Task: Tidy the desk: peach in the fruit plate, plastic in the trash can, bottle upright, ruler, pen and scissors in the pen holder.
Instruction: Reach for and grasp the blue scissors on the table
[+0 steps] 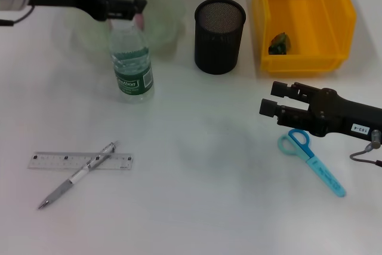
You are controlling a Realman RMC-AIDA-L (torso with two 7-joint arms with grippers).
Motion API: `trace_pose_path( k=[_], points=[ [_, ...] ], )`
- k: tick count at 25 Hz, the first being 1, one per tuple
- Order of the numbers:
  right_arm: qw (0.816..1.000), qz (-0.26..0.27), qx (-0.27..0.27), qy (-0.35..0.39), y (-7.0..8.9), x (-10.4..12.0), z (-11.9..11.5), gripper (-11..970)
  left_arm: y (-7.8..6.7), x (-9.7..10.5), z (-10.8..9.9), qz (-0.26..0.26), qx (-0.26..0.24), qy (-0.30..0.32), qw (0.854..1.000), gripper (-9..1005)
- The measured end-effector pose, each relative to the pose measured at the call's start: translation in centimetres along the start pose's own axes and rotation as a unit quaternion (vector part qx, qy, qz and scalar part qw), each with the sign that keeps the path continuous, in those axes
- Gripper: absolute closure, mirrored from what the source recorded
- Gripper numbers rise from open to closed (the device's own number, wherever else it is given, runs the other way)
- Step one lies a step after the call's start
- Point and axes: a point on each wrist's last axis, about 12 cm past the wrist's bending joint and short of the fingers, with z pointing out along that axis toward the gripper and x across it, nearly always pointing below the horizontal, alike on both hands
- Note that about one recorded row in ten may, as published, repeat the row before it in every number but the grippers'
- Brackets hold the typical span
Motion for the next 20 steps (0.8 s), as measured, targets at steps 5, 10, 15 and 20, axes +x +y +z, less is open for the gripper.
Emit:
trace_pose_path(
  k=[5,10,15,20],
  points=[
    [1.000,0.000,0.000,0.000,0.0,0.0,0.0,205,0.0,-0.5,-1.9,-0.005,-0.007,-0.051,0.999,304],
    [1.000,0.000,0.000,0.000,0.0,0.0,0.0,205,0.7,0.0,-4.1,-0.037,-0.002,-0.114,0.993,305],
    [1.000,-0.002,-0.002,0.000,0.0,-0.1,0.1,206,1.0,1.1,-6.2,-0.073,0.030,-0.171,0.982,305],
    [1.000,-0.006,-0.003,-0.001,0.0,-0.2,0.2,206,0.7,3.3,-7.5,-0.114,0.085,-0.230,0.963,306]
  ],
)
